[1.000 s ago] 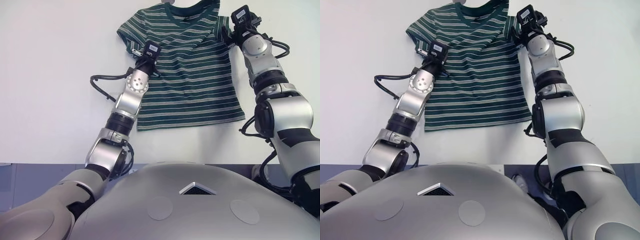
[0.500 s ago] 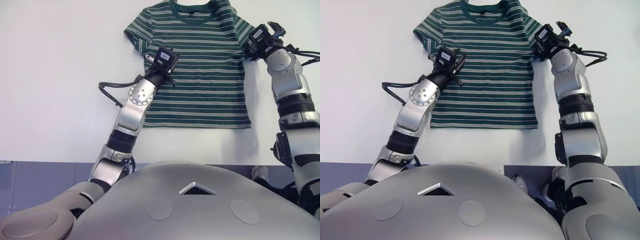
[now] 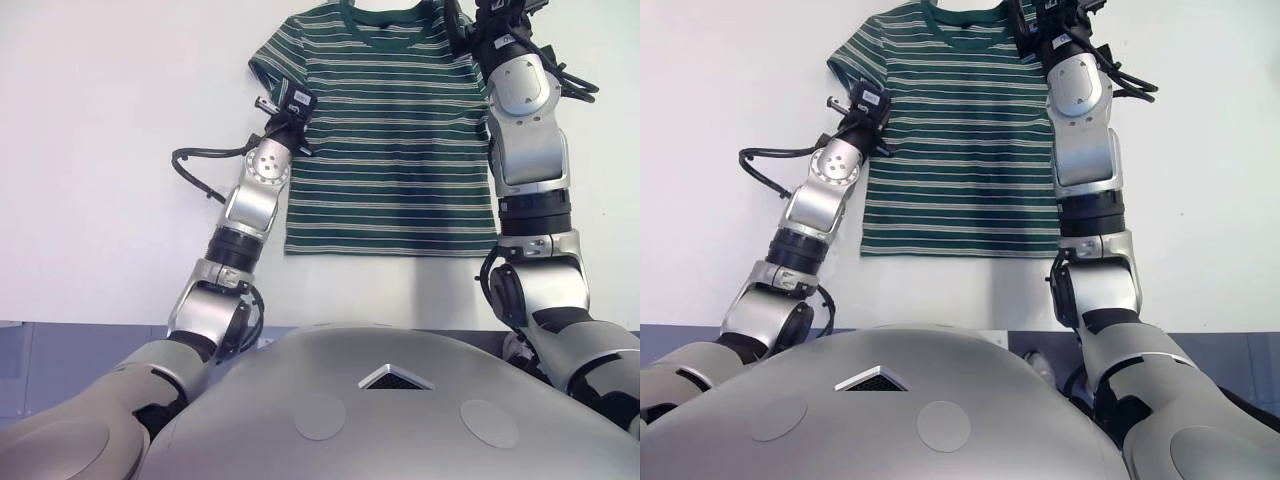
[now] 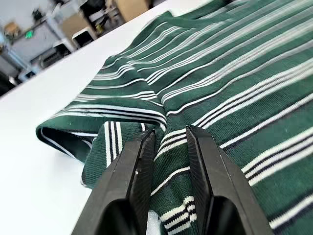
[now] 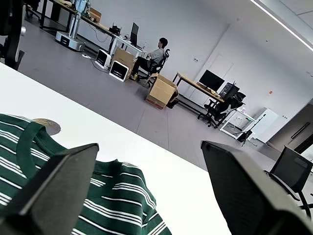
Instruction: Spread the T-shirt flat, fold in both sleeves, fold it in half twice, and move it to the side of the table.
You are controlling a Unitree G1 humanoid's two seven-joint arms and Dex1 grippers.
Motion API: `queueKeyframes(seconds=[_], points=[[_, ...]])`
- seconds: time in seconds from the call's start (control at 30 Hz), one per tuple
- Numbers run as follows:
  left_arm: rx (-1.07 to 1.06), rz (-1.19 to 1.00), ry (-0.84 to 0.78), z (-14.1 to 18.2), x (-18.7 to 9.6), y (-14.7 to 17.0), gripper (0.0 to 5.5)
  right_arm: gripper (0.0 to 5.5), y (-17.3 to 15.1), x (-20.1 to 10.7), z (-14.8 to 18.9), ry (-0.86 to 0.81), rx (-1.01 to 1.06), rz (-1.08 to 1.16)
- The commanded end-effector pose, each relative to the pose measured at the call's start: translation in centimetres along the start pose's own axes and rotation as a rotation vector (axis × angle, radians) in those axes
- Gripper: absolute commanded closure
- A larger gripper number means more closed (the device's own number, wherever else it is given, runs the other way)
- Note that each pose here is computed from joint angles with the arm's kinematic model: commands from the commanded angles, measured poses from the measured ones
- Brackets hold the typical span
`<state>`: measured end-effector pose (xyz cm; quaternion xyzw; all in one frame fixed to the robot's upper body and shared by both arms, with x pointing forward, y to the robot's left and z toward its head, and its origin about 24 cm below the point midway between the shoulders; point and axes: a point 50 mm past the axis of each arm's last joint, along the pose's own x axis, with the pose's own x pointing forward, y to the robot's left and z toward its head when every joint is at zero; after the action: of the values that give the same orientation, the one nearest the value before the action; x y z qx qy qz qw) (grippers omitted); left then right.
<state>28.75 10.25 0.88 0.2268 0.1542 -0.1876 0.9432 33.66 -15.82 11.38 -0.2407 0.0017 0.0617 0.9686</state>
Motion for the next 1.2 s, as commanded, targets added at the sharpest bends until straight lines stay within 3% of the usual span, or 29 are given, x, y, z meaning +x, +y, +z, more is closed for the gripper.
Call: queueKeyframes(seconds=[0.03,0.2,0.4,0.6,0.73,0.83,0.97,1.2], points=[[0.045,-0.055,0.271,-7.7,-4.0,0.0,4.33,1.6,-0.6,-0.6,-0.6,0.038,-0.019,-0.009],[-0.023,0.012,0.317,-9.0,-7.2,1.7,4.33,1.6,-0.8,-1.8,-1.5,0.075,-0.025,-0.012],[-0.115,0.079,-0.085,0.9,-6.9,3.5,4.33,1.6,-1.0,-2.0,-1.4,0.074,-0.01,-0.05],[-0.121,0.209,-0.189,5.4,-7.7,7.8,4.33,1.6,-0.9,-2.5,-1.3,0.064,0.015,-0.081],[-0.346,0.386,-0.126,3.8,-6.2,11.4,3.62,1.58,0.3,-2.7,-1.1,0.056,0.041,-0.063],[-0.588,0.414,0.001,0.6,-4.6,10.7,3.13,1.58,1.0,-2.8,-1.0,0.052,0.055,-0.057],[-0.72,0.431,0.062,-0.9,-3.7,9.4,3.08,1.58,1.6,-2.8,-0.8,0.04,0.06,-0.044],[-0.716,0.436,0.145,-1.8,-2.3,8.7,3.08,1.58,1.8,-2.7,-0.5,0.023,0.073,-0.053]])
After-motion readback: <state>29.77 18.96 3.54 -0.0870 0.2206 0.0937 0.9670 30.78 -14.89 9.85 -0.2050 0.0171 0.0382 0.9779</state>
